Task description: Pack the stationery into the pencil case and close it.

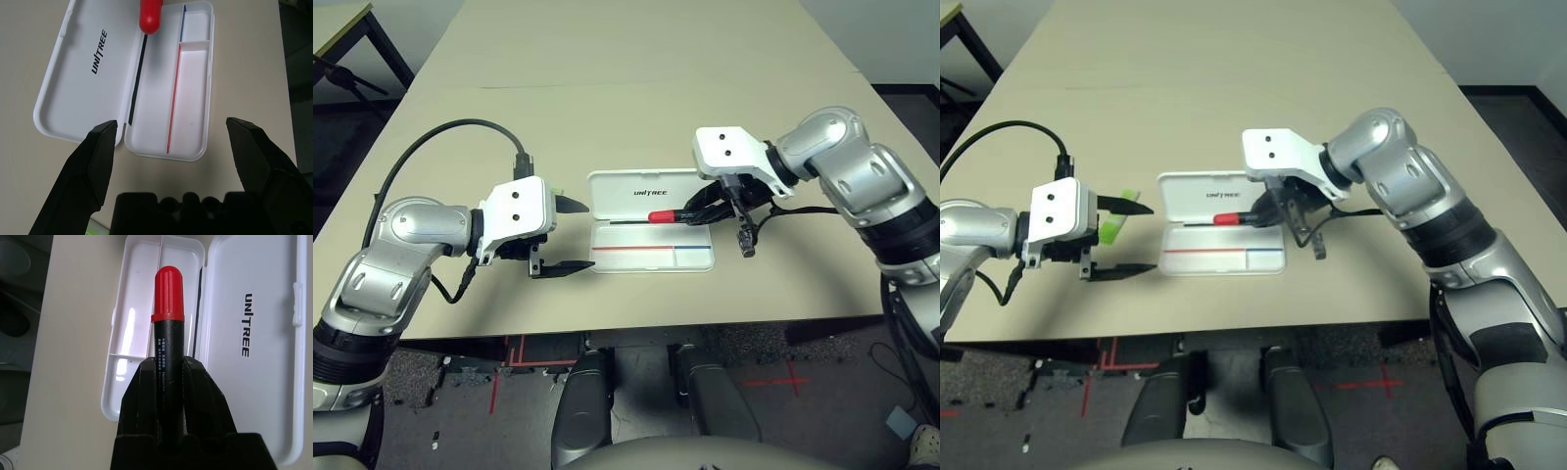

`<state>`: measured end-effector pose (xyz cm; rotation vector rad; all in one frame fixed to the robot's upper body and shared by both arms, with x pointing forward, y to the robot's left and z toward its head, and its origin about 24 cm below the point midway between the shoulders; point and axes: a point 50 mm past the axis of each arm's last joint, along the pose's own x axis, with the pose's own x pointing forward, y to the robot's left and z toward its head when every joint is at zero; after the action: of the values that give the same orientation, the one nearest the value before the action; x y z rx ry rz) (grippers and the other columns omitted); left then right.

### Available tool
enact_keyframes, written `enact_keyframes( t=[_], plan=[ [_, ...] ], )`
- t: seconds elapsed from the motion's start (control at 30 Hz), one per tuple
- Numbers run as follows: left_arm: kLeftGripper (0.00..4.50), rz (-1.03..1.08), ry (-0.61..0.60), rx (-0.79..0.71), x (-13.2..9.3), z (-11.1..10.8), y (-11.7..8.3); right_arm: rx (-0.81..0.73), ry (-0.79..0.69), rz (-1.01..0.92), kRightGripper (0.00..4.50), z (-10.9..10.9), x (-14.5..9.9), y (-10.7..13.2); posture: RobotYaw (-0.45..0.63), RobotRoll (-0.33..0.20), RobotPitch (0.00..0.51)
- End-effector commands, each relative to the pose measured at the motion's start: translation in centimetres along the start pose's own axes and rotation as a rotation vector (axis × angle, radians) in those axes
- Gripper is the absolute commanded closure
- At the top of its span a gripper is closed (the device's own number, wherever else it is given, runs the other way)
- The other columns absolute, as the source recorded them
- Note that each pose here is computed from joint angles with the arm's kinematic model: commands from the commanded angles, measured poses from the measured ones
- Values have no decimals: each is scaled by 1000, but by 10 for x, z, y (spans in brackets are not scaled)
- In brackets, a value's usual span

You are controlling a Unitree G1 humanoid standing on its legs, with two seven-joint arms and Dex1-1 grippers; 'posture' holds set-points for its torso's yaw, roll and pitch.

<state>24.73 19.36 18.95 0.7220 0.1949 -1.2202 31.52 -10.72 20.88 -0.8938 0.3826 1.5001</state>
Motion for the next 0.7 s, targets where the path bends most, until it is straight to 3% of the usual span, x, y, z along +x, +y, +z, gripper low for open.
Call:
enact_keyframes(
  t=[0.03,0.67,0.7],
  plan=[
    [0,-16,10,3,2,0,-3,-14,24,-3,3994,-1,17,-2,2,0,160],
    [0,-20,17,1,0,-1,-5,21,-30,7,3994,-2,59,0,10,0,164],
    [0,-21,18,1,0,-1,-5,19,-32,2,3644,-3,59,0,9,0,165]
  ],
)
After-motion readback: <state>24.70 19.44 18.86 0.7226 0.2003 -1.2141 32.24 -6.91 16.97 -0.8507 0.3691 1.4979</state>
